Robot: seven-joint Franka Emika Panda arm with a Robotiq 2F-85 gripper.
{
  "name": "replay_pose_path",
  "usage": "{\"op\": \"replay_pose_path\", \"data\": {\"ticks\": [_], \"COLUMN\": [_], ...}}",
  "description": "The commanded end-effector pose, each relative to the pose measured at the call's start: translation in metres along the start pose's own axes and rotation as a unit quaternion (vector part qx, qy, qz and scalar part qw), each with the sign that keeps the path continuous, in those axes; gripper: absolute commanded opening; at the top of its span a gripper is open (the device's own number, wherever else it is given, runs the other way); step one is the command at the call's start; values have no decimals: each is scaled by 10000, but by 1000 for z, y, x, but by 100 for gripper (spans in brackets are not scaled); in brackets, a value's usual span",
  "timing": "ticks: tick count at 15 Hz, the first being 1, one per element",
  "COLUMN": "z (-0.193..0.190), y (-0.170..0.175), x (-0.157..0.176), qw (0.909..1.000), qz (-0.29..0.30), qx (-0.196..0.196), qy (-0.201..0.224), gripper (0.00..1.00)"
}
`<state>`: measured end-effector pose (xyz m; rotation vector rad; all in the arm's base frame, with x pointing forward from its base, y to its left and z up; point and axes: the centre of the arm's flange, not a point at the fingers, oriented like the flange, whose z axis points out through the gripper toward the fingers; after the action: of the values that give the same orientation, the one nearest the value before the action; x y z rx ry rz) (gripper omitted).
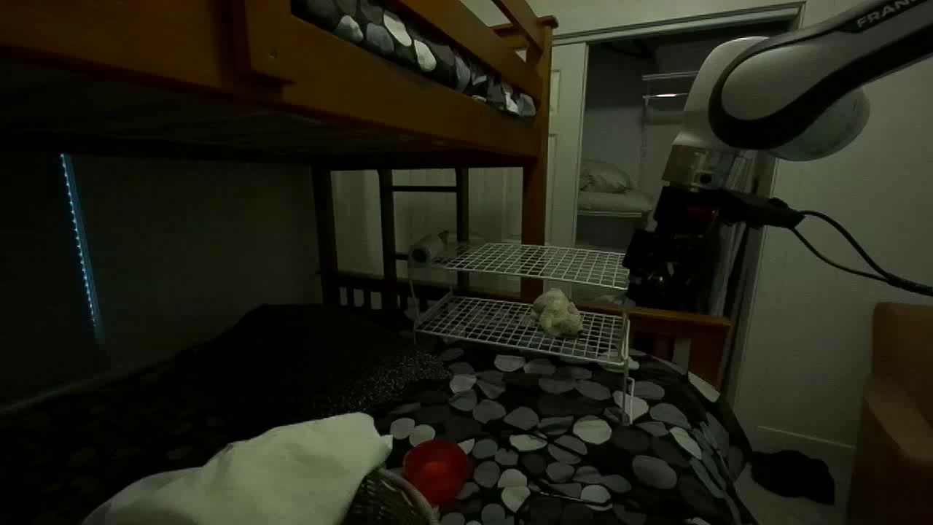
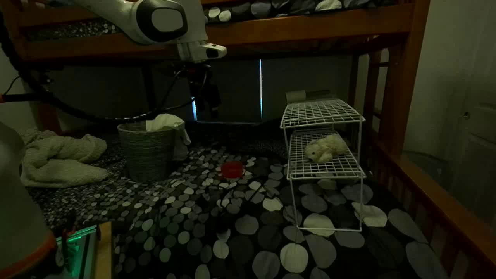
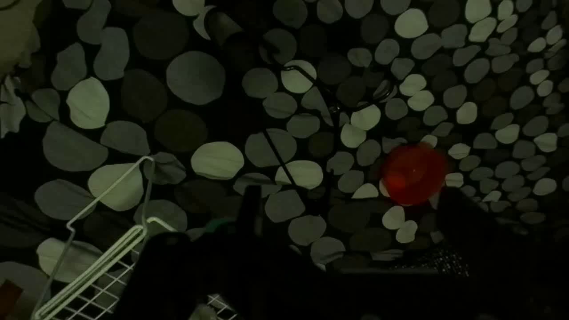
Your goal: Put the towel on top of the shelf
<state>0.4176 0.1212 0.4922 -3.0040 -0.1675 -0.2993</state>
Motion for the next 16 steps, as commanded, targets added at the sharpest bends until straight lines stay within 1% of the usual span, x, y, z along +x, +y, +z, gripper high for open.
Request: {"op": "replay_pose_path", "data": {"ticks": [1, 2, 3, 5, 6, 8, 10, 11, 12, 13, 14, 16], "z": [0, 0, 2, 7, 11, 14, 15, 17, 18, 27, 40, 61], "y": [0, 0, -18, -70, -106, -161, -224, -254, -276, -296, -315, -344], "x": [0, 0, 1, -3, -10, -31, -59, -71, -82, -88, -86, -75], "qw": [10000, 10000, 9996, 9949, 9918, 9830, 9700, 9620, 9533, 9440, 9340, 9122], "qz": [0, 0, -268, -959, -1204, -1709, -2233, -2503, -2771, -3030, -3303, -3811], "qx": [0, 0, 80, 303, 401, 628, 898, 1021, 1128, 1236, 1323, 1501], "qy": [0, -2, 13, -61, -114, -238, -340, -386, -426, -410, -338, -123], "gripper": [100, 100, 100, 100, 100, 100, 100, 100, 100, 100, 100, 100]}}
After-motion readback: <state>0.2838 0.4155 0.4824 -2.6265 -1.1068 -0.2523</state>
